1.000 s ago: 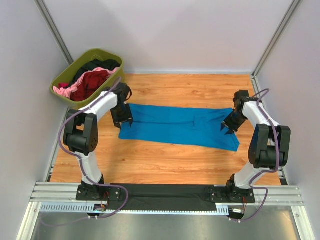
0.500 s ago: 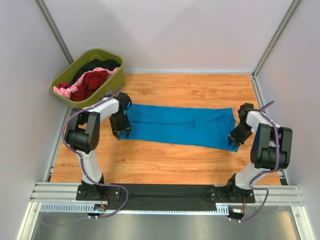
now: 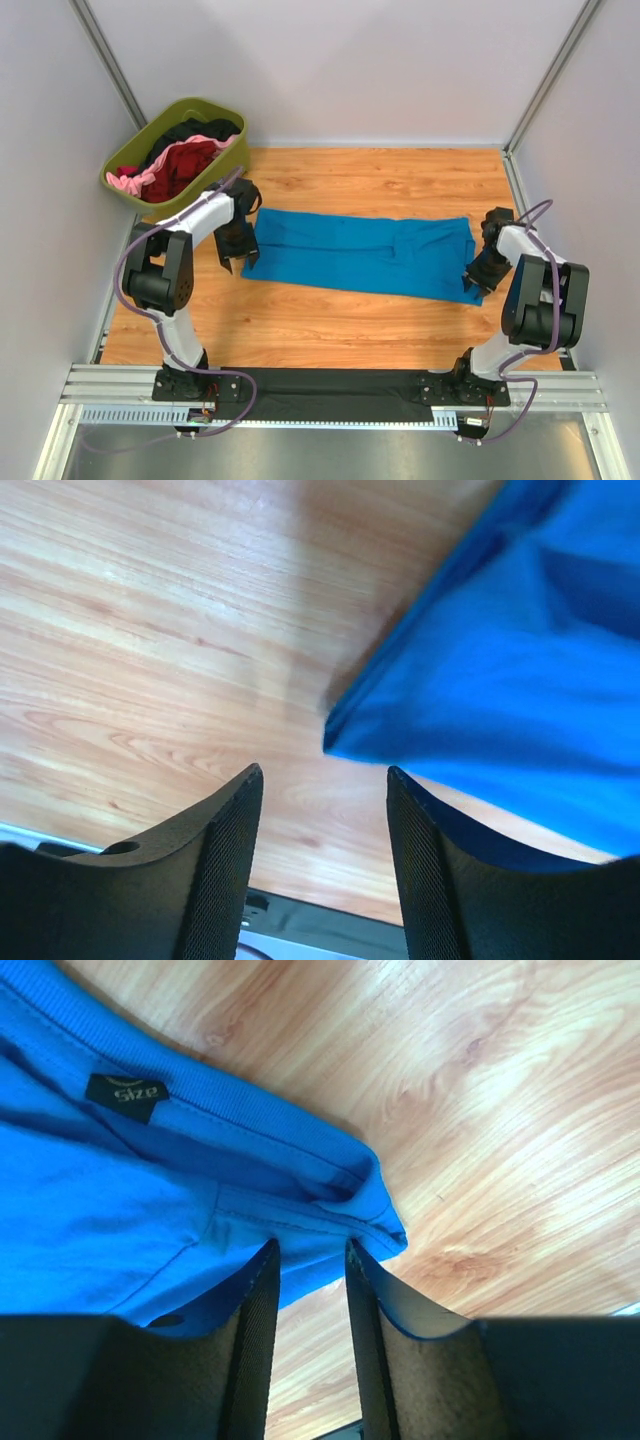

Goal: Fold and stack the t-shirts
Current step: Fold the tshirt

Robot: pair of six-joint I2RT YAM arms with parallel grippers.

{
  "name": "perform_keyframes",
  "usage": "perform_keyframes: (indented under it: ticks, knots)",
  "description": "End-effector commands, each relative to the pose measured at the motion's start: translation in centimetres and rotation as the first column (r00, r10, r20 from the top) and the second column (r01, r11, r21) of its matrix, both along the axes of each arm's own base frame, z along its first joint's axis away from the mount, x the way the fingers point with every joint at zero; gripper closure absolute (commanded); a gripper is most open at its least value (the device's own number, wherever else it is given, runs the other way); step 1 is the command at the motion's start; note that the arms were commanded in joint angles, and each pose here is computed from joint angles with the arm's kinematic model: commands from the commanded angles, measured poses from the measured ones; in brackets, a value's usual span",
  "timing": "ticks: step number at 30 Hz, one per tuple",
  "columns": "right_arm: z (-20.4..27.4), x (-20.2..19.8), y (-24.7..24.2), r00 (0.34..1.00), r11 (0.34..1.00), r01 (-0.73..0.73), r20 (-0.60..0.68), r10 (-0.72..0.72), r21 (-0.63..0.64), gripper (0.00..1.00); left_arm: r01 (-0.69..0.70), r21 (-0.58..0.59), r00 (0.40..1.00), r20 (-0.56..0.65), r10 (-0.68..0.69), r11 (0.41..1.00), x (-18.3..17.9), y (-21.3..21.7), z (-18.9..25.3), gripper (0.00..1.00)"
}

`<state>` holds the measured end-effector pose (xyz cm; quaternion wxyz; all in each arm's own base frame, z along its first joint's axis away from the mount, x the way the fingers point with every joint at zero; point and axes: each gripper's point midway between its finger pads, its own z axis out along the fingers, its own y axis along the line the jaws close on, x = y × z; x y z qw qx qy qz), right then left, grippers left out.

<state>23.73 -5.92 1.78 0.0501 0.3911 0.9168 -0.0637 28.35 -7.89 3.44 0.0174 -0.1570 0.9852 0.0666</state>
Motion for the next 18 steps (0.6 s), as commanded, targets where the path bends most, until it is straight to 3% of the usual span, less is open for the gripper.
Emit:
perform_keyframes:
  ticks: [1,6,9,11,18]
  knots:
    - [2.8,1.5,-0.7,0.996,0.999,-0.025,0.09,0.027,-0.026,0.65,0.034,-0.07,0.983,0.184,-0.02,0.997,2.8,-1.3,5.4,0.4]
    - [5.2,6.3,1.5,0.956,0.989,-0.11,0.284,0.078,0.1,0.59,0.092,-0.247,0.976,0.214,-0.038,0.965,4.8,-5.0,4.9,0.39]
    - [6.0,9.7,2.1,0.917,0.971,-0.195,0.376,0.132,0.137,0.57,0.089,-0.298,0.987,0.156,-0.044,0.95,5.1,-6.3,2.6,0.39]
    - [6.4,12.2,2.5,0.889,0.955,-0.251,0.428,0.162,0.16,0.55,0.088,-0.29,0.989,0.14,-0.049,0.953,5.1,-6.2,1.6,0.39]
    - [5.7,17.7,0.7,0.879,0.956,-0.245,0.452,0.15,0.161,0.57,0.013,-0.103,1.0,0.02,-0.011,0.995,2.6,-2.6,-1.0,0.38]
